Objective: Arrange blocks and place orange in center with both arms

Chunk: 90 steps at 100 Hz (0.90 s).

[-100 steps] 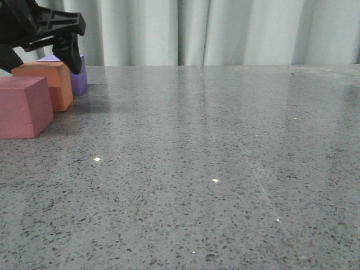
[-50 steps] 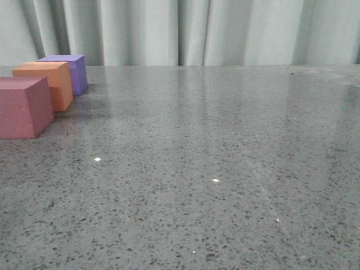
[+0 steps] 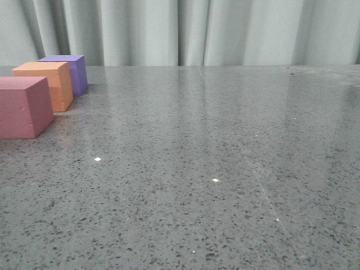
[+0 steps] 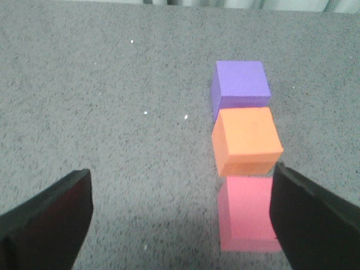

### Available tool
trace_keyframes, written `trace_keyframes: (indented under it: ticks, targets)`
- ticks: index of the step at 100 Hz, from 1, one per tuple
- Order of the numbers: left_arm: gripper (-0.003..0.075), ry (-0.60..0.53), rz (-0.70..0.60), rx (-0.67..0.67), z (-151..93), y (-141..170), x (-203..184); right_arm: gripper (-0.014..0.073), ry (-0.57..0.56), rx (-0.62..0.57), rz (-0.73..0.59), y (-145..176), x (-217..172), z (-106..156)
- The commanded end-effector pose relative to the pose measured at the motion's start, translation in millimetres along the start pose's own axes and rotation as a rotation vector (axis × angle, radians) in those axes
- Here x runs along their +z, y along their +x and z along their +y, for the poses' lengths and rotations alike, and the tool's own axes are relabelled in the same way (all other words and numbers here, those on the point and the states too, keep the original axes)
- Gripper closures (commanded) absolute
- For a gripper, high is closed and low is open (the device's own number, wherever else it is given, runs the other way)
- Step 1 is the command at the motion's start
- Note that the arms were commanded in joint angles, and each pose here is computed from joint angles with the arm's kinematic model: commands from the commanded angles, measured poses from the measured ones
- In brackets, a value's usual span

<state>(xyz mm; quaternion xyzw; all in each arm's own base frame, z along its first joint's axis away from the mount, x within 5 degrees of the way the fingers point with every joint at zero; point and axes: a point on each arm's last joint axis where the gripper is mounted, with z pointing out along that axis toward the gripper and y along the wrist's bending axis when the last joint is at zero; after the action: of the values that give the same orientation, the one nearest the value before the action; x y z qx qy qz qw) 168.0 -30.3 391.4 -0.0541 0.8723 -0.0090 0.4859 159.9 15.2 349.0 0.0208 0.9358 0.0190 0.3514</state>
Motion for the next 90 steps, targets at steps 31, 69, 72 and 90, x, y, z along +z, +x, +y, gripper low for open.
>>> trace_keyframes:
  ticks: [31,69,72,90]
  targets:
    - [0.0110,0.046,-0.026,-0.067,27,71,-22,-0.0059,-0.010,-0.024,-0.155,11,-33,-5]
    - [0.0110,0.066,0.024,-0.097,35,111,-21,-0.0059,-0.031,-0.005,-0.081,35,-28,-6]
    - [0.0110,0.066,0.024,-0.097,35,111,-21,-0.0059,-0.031,-0.005,-0.080,35,-28,-6]
    - [0.0114,0.060,0.020,-0.089,36,111,-21,-0.0059,-0.031,-0.005,-0.081,35,-28,-6]
